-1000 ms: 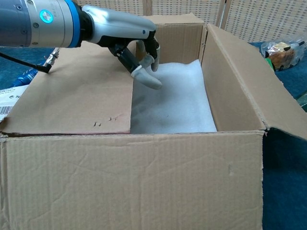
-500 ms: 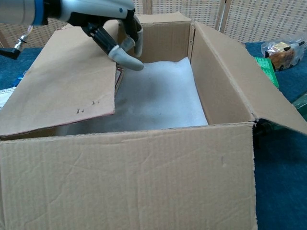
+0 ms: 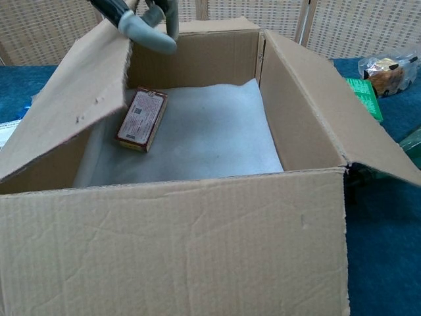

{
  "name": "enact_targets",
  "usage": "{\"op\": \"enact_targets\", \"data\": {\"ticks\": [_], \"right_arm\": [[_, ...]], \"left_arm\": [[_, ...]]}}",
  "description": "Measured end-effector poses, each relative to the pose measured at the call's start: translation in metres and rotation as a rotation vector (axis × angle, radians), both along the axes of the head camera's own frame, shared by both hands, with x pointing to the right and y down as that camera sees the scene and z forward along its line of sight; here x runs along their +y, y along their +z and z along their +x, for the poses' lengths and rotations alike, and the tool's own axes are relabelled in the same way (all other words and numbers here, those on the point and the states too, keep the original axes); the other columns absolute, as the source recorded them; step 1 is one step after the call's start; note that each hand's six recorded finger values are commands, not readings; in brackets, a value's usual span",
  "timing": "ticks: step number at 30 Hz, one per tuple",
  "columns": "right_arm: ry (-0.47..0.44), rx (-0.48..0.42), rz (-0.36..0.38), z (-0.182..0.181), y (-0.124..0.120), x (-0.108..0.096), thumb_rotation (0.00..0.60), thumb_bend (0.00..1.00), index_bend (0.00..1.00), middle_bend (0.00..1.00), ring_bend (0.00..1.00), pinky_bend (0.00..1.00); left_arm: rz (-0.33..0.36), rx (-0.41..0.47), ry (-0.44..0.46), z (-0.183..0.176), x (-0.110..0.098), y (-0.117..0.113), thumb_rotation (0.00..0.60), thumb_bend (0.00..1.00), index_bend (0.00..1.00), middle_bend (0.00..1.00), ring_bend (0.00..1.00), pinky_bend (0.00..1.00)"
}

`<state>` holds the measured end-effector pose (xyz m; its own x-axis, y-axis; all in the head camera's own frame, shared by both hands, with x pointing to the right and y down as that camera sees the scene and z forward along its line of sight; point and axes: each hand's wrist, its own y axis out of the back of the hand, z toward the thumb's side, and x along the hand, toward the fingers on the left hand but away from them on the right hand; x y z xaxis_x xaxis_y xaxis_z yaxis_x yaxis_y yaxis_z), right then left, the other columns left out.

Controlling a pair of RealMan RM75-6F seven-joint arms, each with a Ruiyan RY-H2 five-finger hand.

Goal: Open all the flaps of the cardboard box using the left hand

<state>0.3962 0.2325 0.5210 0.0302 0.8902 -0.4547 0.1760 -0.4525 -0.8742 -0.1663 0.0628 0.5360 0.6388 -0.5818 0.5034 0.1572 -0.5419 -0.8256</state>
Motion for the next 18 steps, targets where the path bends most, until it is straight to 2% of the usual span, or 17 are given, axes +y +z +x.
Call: {"op": "enact_targets", "data": {"ticks": [18], "right_arm": [[-0.013, 0.0, 0.004, -0.002, -0.001, 0.002, 0.6, 0.0, 0.0, 0.0, 0.0, 0.0]], "left_arm": [[0.065, 0.024, -0.026, -0.029, -0.002, -0.044, 0.289, 0.0, 0.74, 0.37, 0.17, 0.23]]}}
